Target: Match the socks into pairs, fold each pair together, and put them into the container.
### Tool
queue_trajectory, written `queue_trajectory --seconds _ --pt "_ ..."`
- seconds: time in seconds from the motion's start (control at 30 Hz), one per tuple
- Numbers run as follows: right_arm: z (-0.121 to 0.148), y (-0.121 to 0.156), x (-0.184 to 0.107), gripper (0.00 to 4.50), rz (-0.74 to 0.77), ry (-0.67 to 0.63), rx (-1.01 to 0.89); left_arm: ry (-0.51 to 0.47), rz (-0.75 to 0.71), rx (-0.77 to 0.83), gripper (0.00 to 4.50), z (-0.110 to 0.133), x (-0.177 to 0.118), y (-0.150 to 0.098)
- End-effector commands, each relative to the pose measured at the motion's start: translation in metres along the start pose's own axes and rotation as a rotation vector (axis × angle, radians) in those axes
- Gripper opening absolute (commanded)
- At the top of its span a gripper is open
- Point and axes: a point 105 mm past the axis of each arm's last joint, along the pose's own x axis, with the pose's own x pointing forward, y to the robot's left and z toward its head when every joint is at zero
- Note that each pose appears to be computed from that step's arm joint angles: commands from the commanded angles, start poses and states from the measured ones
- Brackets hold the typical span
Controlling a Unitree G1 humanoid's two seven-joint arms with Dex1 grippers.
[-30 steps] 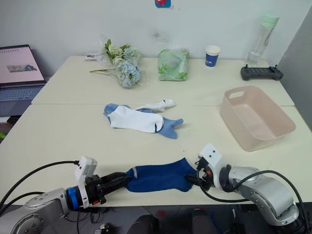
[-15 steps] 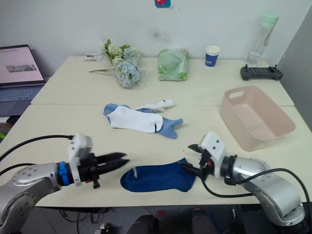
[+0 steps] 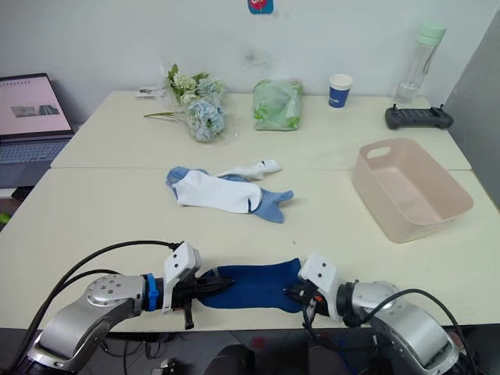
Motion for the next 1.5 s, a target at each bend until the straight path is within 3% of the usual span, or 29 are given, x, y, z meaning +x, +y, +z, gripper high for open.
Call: queue_trajectory --seconds 0.03,0.1,0.27,0.4,0.57,0.63,0.9,1.1,1.2,1.3,1.4,1.5 --pt "-0.013 -0.007 -0.01 0.01 -0.055 0.041 0.023 0.088 0.032 -0.041 0.0 -0.025 -0.004 0.005" --pt "-0.011 -0.012 -0.017 0.01 -0.084 0.022 0.014 0.077 0.032 -0.034 0.0 -0.022 -0.008 0.006" --pt "0.029 -0.01 -0.028 0.01 -0.074 -0.156 0.007 -0.05 -0.024 0.02 0.0 0.017 -0.015 0.0" --pt "0.049 -0.015 -0.014 0.01 -0.096 -0.215 -0.011 -0.128 -0.11 0.079 0.0 0.052 -0.006 -0.014" --pt "0.032 -0.022 0.009 0.01 -0.119 -0.134 -0.017 -0.065 -0.09 0.095 0.0 0.035 0.012 -0.012" --pt "0.026 -0.028 0.011 0.01 -0.141 -0.106 -0.01 -0.041 -0.035 0.027 0.0 0.021 0.017 -0.003" --pt "0.009 -0.057 -0.01 0.01 -0.276 -0.047 0.034 0.044 -0.001 0.021 0.0 -0.009 0.012 0.003" --pt "0.05 -0.045 -0.023 0.01 -0.231 -0.265 0.054 -0.068 -0.054 0.124 0.0 0.027 0.018 -0.002" --pt "0.052 -0.046 -0.032 0.01 -0.254 -0.283 0.068 -0.128 -0.114 0.155 0.0 0.049 0.027 -0.012" --pt "0.047 -0.045 -0.039 0.01 -0.262 -0.271 0.081 -0.1 -0.176 0.167 0.0 0.047 0.032 -0.021" --pt "0.035 -0.04 -0.044 0.62 -0.265 -0.231 0.094 0.009 -0.22 0.202 0.0 0.024 0.033 -0.025" --pt "0.022 -0.036 -0.041 1.61 -0.288 -0.193 0.124 0.061 -0.183 0.204 0.0 0.007 0.035 -0.015"
